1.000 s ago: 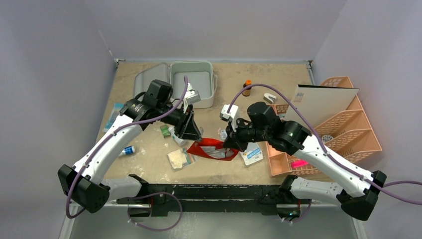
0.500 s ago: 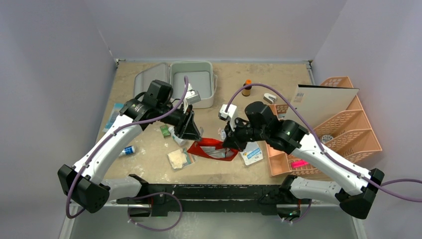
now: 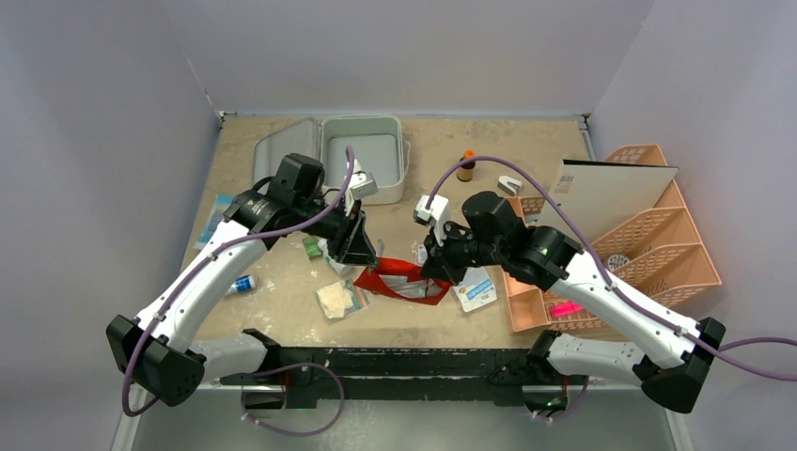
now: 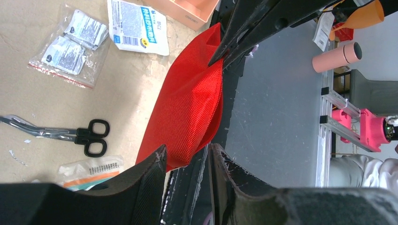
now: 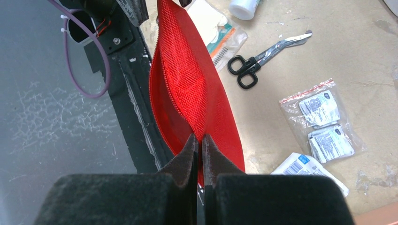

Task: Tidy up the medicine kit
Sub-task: Zip the medicine pouch.

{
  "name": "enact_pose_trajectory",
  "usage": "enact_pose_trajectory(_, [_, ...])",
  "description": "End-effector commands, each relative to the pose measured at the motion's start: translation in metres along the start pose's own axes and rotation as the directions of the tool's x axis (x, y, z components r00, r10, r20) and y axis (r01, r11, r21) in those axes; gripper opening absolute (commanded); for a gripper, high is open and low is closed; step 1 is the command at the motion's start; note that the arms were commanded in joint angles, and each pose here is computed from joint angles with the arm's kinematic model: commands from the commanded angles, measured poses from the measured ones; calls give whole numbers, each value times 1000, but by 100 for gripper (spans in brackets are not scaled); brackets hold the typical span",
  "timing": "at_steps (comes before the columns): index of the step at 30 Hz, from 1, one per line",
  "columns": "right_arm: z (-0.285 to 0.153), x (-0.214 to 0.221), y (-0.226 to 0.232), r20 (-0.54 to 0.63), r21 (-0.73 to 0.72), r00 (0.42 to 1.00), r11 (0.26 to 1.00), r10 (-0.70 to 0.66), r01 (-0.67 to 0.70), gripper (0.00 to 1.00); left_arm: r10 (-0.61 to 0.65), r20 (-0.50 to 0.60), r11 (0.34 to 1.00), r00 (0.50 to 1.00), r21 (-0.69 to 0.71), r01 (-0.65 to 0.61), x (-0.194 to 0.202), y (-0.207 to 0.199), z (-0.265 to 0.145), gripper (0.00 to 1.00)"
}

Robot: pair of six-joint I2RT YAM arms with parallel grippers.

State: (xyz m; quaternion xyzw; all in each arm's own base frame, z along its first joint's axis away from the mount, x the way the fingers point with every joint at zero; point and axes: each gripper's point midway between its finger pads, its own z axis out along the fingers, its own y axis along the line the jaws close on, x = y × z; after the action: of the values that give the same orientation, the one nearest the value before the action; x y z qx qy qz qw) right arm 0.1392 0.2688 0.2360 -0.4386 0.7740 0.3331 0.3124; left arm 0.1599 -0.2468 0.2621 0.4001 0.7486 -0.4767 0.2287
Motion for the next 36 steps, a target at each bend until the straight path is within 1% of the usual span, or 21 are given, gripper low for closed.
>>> enact_pose_trajectory(1, [-8, -21, 4, 71, -3, 997, 1000, -17, 17, 0, 49, 27, 999, 998, -21, -48, -5, 3, -2, 36])
enact_pose_trajectory(3, [-9, -23, 6, 76, -11, 997, 1000, -18, 19, 0, 51, 32, 999, 998, -19, -50, -7, 4, -1, 36])
enact_pose_trajectory(6, [-8, -24, 7, 84, -17, 996, 1000, -16, 18, 0, 56, 38, 998, 998, -5, -56, -9, 1, -1, 32])
enact_pose_trajectory(10, [-8, -25, 8, 84, -21, 996, 1000, -15, 17, 0, 62, 46, 998, 997, 21, -63, -11, -4, -2, 19])
enact_pose_trajectory(11, [-8, -24, 7, 83, -19, 996, 1000, -15, 17, 0, 60, 46, 998, 997, 27, -61, -11, -6, -2, 18])
enact_pose_trajectory(13, [-9, -26, 7, 89, -14, 996, 1000, -15, 17, 0, 59, 45, 998, 997, 28, -61, -10, -6, -2, 19])
enact_pose_trajectory(16, [-9, -27, 6, 94, -10, 995, 1000, -17, 18, 0, 49, 33, 998, 998, 34, -50, -8, -6, -2, 24])
enact_pose_trajectory(18, [-9, -27, 5, 97, -6, 995, 1000, -15, 15, 0, 39, 20, 999, 999, 38, -39, -6, -6, -1, 25])
enact_pose_trajectory(22, [-8, -28, 4, 104, 2, 994, 1000, -10, 10, 0, 35, 13, 998, 999, 49, -35, -5, -7, -1, 22])
enact_pose_trajectory(24, [-8, -29, 4, 107, 1, 994, 1000, -8, 8, 0, 36, 13, 998, 999, 51, -37, -4, -7, -1, 19])
enact_pose_trajectory(29, [-9, -30, 3, 115, 11, 993, 1000, 3, -5, 0, 34, 4, 998, 999, 59, -34, 0, -8, -1, 0])
enact_pose_trajectory(32, [-9, -36, 1, 132, 28, 991, 1000, 7, -11, 0, 21, -9, 999, 1000, 50, -21, 4, -6, 0, 0])
enact_pose_trajectory(34, [-9, -40, -4, 146, 56, 989, 998, 15, -23, 0, -3, -6, 1000, 1000, 13, 3, 1, 0, 0, 0])
enact_pose_trajectory(35, [-10, -43, -7, 154, 77, 988, 996, 23, -35, 8, -19, 2, 1000, 1000, -25, 19, -1, 5, 0, 0])
enact_pose_trajectory(36, [-11, -45, -11, 161, 100, 986, 993, 40, -57, 20, -35, 18, 998, 999, -56, 36, -6, 9, -1, 0])
